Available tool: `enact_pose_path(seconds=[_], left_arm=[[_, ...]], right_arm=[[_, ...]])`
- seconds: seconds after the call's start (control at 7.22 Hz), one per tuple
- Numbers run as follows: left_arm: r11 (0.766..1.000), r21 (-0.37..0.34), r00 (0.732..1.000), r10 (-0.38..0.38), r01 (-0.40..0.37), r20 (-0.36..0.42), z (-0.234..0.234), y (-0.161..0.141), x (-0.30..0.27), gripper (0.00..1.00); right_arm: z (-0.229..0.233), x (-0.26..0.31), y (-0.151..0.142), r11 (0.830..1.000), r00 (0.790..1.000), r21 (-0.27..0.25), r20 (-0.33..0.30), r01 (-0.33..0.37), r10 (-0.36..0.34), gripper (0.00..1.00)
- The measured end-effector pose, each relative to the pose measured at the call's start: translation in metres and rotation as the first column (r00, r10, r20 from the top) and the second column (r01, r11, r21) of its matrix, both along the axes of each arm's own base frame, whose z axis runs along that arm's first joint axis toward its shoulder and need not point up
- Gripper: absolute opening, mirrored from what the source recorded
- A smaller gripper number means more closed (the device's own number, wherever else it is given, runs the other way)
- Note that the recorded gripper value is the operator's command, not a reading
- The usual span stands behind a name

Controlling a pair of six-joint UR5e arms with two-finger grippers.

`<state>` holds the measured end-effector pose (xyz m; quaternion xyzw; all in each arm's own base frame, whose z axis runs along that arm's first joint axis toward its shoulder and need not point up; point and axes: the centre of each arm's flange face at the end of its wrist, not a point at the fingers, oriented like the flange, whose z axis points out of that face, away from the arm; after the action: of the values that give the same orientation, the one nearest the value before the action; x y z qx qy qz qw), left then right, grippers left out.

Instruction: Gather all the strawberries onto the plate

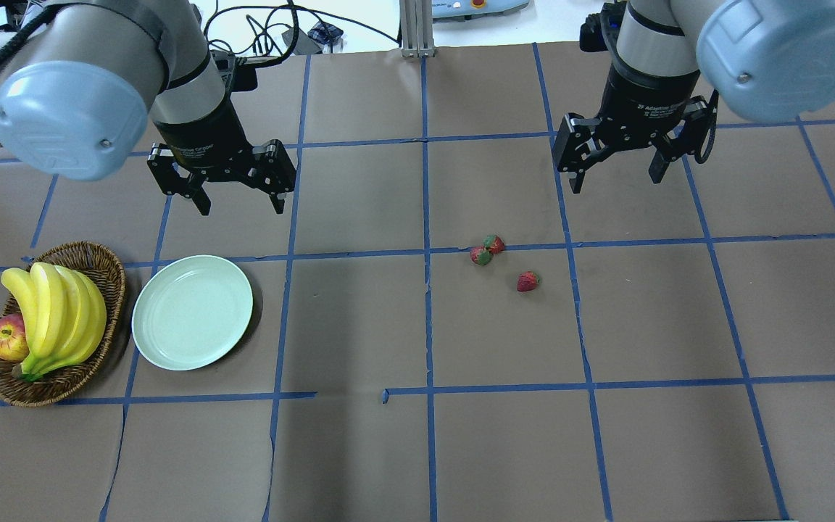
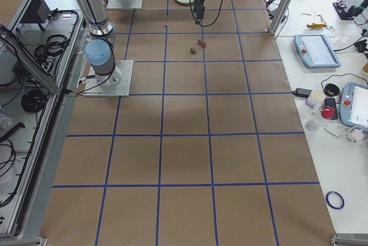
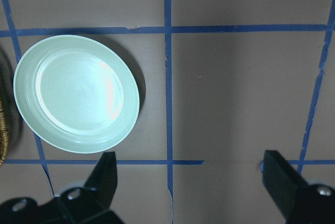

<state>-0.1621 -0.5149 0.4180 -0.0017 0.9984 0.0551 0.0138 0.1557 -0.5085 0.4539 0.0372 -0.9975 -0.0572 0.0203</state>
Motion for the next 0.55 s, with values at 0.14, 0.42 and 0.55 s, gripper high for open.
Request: enact_pose_path(seconds=[0.14,0.42,0.55], left_arm=[[1.0,0.001,1.0,0.0,0.0,-0.001,-0.0003,0.0002,-0.0004,1.0],[1.0,0.001,1.0,0.0,0.0,-0.003,-0.0005,0.0001,-0.0006,1.0],[1.0,0.001,1.0,0.0,0.0,-0.003,-0.0005,0.0002,-0.0006,1.0]], right_arm=[[-0.0006,0.0005,-0.0002,1.0,1.0,0.001,0.002,-0.001,0.001,1.0],[-0.0032,0.0011,-0.0012,1.0,1.0,0.005,0.004,-0.002,0.002,1.0],[-0.0038,0.0012,-0.0015,1.0,1.0,0.005,0.005,-0.001,0.001,1.0]])
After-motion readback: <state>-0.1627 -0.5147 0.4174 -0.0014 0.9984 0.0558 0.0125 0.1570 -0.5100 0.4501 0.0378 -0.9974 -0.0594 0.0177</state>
